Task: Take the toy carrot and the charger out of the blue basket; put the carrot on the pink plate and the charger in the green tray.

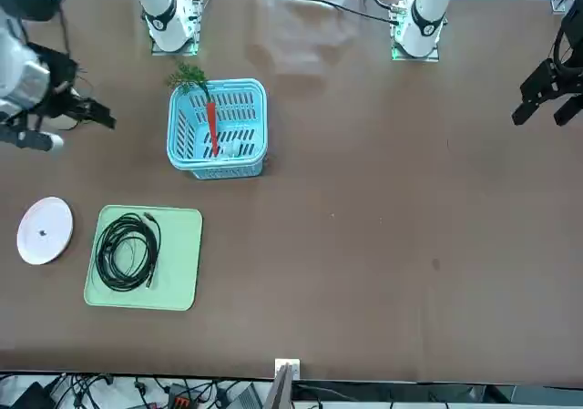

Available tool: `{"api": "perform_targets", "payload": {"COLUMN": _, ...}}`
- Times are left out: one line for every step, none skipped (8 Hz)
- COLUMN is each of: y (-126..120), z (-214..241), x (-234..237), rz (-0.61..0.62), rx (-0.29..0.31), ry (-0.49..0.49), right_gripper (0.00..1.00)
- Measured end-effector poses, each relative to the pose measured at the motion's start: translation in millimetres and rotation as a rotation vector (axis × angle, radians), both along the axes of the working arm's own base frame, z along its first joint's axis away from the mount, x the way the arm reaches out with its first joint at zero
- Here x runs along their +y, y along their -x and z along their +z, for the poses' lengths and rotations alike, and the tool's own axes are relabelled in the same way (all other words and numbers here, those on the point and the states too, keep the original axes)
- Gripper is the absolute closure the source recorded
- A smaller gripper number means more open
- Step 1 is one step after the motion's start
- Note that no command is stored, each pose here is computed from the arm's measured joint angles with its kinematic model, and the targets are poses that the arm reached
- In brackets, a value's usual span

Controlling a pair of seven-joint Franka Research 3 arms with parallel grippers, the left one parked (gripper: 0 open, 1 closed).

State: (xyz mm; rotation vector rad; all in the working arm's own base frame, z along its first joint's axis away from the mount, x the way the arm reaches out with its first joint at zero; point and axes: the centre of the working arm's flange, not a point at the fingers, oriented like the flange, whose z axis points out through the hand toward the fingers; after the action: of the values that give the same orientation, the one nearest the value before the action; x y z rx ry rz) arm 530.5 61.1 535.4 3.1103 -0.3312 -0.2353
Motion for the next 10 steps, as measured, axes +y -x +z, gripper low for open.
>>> {"api": "perform_targets", "payload": {"y": 20.2, "z": -14.9, "x": 29.1, "rz": -0.028, "rx": -0.024, "ry": 0.003, "right_gripper": 0.0}}
{"api": "perform_targets", "payload": {"y": 37.7, "z": -27.5, "x": 58.1, "rz": -0.038, "rx": -0.04, "ry": 0.005, "right_gripper": 0.0}}
{"api": "perform_targets", "payload": {"y": 49.6, "z": -38.6, "x": 84.3, "rz": -0.041, "rx": -0.062, "ry": 0.003, "right_gripper": 0.0}}
{"api": "perform_targets", "payload": {"y": 57.9, "z": -53.3, "x": 108.2, "rz": -0.051, "rx": -0.089, "ry": -0.002, "right_gripper": 0.0}}
{"api": "perform_targets", "payload": {"y": 65.5, "z": -70.0, "x": 127.4, "rz": -0.052, "rx": -0.112, "ry": -0.009, "right_gripper": 0.0}}
{"api": "perform_targets", "payload": {"y": 73.4, "z": -87.4, "x": 140.3, "rz": -0.05, "rx": -0.126, "ry": -0.014, "right_gripper": 0.0}}
{"api": "perform_targets", "payload": {"y": 80.7, "z": -104.5, "x": 145.9, "rz": -0.056, "rx": -0.132, "ry": -0.016, "right_gripper": 0.0}}
{"api": "perform_targets", "payload": {"y": 87.0, "z": -119.3, "x": 148.3, "rz": -0.07, "rx": -0.134, "ry": -0.015, "right_gripper": 0.0}}
{"api": "perform_targets", "payload": {"y": 93.9, "z": -129.9, "x": 153.1, "rz": -0.073, "rx": -0.132, "ry": -0.013, "right_gripper": 0.0}}
{"api": "perform_targets", "payload": {"y": 101.2, "z": -137.9, "x": 159.3, "rz": -0.07, "rx": -0.125, "ry": -0.009, "right_gripper": 0.0}}
